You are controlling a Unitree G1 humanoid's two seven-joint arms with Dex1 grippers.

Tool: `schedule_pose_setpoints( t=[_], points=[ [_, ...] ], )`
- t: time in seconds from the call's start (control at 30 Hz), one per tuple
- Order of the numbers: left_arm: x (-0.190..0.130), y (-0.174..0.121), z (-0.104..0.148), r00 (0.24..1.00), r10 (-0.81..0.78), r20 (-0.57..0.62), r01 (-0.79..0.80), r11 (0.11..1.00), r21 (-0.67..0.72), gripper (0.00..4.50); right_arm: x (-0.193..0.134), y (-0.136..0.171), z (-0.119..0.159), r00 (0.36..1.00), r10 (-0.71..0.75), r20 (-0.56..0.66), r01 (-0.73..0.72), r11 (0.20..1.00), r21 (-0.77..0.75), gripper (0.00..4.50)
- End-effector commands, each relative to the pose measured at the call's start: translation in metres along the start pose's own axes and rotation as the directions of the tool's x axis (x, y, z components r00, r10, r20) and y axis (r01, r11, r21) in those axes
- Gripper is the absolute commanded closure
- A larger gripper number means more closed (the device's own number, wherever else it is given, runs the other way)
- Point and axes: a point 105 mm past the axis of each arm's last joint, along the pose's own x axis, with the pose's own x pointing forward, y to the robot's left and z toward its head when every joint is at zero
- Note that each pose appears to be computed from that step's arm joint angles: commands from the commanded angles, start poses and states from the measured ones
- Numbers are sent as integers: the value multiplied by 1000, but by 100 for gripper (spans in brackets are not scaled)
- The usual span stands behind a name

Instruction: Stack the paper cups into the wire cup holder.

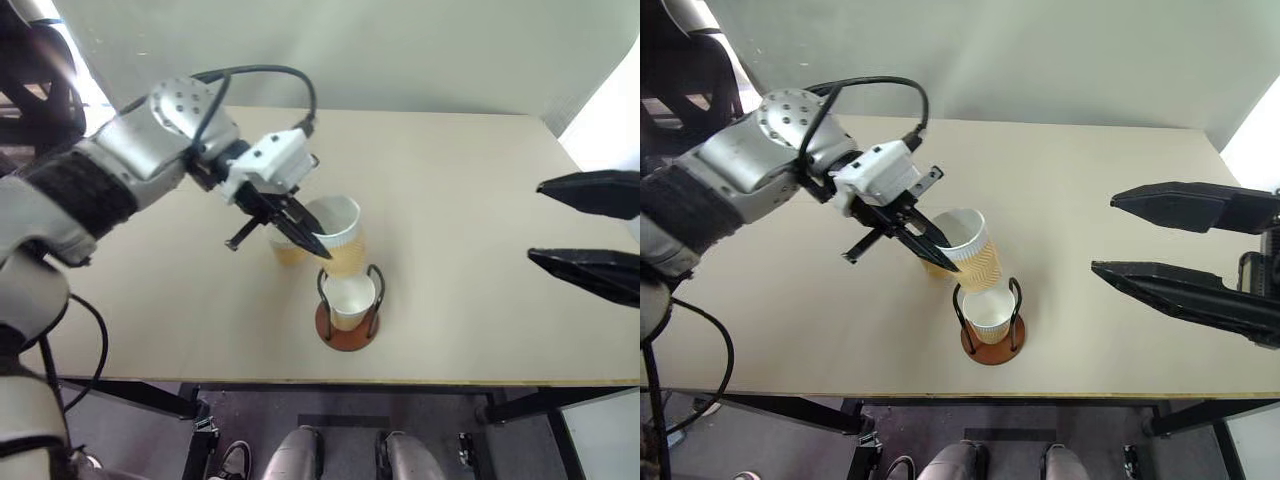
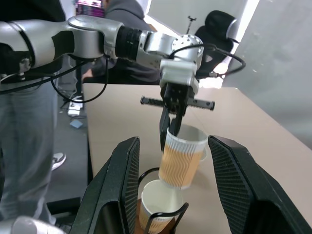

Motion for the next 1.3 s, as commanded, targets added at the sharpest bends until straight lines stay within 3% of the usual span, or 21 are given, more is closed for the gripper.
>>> schedule_pose_setpoints(
  t=[0.03, 0.7, 1.3],
  points=[
    [-3, 4, 7, 1000, -21, -8, 21, 997, 70, 448, -2, 7, 10, 999, -45, 14, 46, 998, -41, 226],
    [27, -1, 10, 985, -173, 0, 171, 975, 140, 448, 3, 12, 8, 994, -109, -18, 108, 993, -49, 226],
    [32, 3, -4, 979, -190, -81, 201, 964, 173, 448, 1, 13, 5, 989, -142, -43, 139, 988, -61, 226]
  ],
)
